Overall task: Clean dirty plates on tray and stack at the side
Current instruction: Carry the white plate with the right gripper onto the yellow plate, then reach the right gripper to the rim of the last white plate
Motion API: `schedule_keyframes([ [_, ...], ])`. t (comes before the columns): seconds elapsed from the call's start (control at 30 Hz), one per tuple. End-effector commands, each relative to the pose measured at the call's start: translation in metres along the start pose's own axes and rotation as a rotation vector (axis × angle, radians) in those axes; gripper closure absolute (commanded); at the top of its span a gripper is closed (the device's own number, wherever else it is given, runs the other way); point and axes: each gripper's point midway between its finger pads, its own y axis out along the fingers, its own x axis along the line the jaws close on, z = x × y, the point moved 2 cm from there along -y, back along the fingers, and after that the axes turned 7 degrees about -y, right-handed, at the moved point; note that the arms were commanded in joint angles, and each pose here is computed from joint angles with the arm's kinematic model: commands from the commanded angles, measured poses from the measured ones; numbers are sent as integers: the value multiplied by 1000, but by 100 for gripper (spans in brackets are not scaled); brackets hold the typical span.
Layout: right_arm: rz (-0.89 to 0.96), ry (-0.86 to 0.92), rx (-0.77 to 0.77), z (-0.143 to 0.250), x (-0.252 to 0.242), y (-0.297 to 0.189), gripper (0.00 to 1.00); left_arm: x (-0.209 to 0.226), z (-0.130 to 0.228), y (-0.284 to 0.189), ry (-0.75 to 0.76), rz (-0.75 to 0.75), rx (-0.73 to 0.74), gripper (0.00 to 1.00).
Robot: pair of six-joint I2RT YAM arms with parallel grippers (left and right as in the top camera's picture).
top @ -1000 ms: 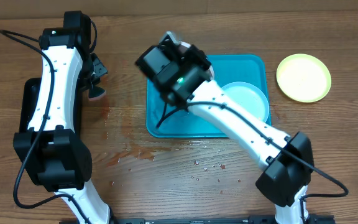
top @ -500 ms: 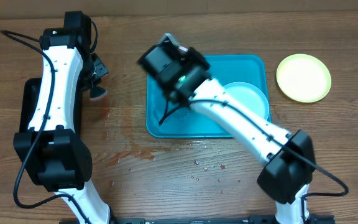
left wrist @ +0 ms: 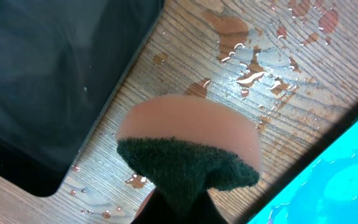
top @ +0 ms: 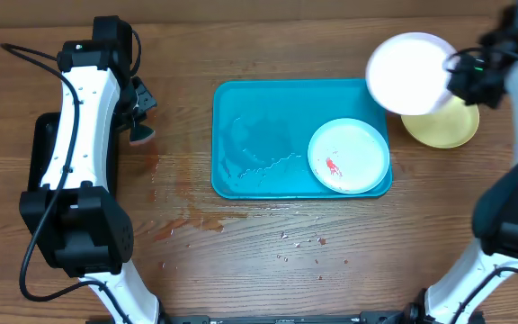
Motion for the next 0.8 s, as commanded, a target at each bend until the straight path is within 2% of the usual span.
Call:
schedule_keyframes([
  [0.0,-46,116,57,8,-37,20,96,-3,1,3,14,10,10,96],
  [0.1,-33,170,49,10,-65,32,96,-5,3,3,14,20,19,96],
  [0.13,-31,175,45,11,-69,37,90,-5,3,3,14,21,19,96],
  [0.17,-31,176,45,13,-70,41,76,-5,3,3,14,20,19,96],
  [0.2,-31,176,47,15,-70,44,73,-5,2,3,14,22,17,96],
  [0.3,-40,163,59,19,-63,51,70,-5,2,3,13,23,15,96],
  [0.37,-112,137,81,23,-41,52,69,-5,2,3,13,24,15,96],
  [0.47,-288,-9,123,33,9,51,66,-7,1,3,13,30,12,96],
  [0.6,-333,-226,192,59,66,56,61,-9,3,3,25,48,27,96],
  [0.63,-351,-354,205,70,88,57,55,-9,3,3,28,48,27,96],
  [0.7,-281,-504,217,82,106,64,42,-9,4,3,30,47,28,96],
  [0.77,-146,-589,212,86,112,71,39,-9,4,3,36,47,28,96],
])
